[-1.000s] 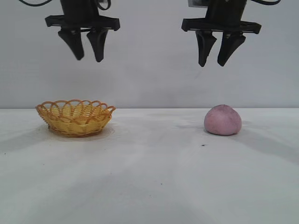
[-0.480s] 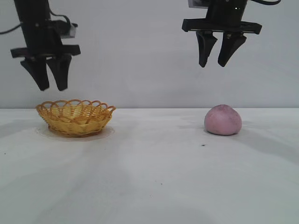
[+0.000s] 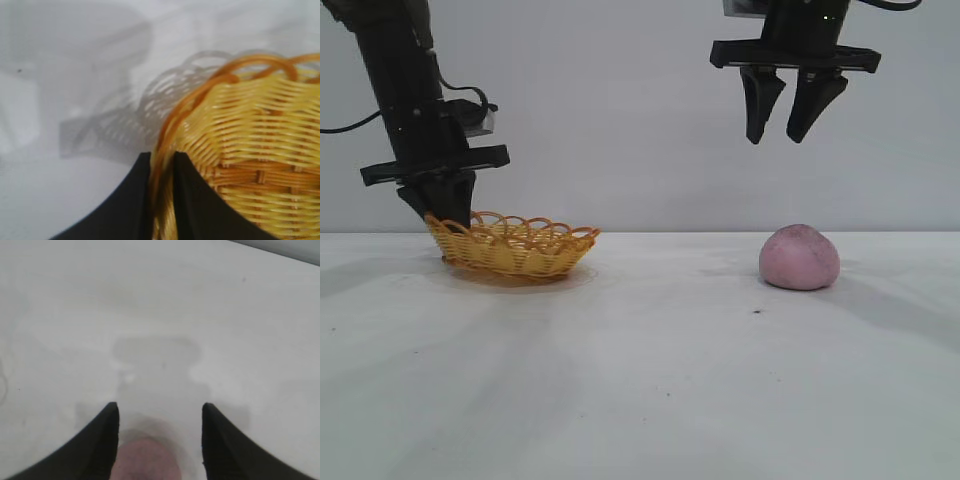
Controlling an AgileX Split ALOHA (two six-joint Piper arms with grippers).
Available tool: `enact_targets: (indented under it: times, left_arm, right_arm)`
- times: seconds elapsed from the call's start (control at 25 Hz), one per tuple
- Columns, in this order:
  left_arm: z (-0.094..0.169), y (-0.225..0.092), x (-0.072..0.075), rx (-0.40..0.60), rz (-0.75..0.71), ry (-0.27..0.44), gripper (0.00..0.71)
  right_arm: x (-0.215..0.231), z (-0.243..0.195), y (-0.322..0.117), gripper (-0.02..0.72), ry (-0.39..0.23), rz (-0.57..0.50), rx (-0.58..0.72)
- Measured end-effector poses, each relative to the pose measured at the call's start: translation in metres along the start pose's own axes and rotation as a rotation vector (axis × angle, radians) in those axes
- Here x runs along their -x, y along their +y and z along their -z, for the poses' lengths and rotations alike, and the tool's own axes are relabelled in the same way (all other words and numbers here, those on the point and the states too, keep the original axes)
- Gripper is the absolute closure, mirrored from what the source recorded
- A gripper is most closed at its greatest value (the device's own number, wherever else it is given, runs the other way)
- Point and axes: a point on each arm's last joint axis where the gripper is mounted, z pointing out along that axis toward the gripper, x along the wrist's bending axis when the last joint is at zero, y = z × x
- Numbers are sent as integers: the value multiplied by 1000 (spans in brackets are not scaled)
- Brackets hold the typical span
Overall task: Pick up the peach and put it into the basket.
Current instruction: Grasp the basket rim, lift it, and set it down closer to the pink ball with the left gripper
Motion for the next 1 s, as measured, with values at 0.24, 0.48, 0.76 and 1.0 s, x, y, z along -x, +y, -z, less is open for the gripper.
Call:
enact_targets:
  times: [0.24,0.48,0.76,1.0]
  left_arm:
    - [53,-3,18,159,111,-117,710]
    - [62,-63,49,250,307,-295,710]
    - [27,-141,91,165,334,-314,710]
    - [14,-157,114,177,366,-282,710]
  right_arm:
    - [25,2,-2,348,-25,-63,-15]
    - [30,5,-3,348,-8,-71,-25]
    - [28,5,-3,348,14,-75,-26]
    - [27,5,-3,348,22,-69,-29]
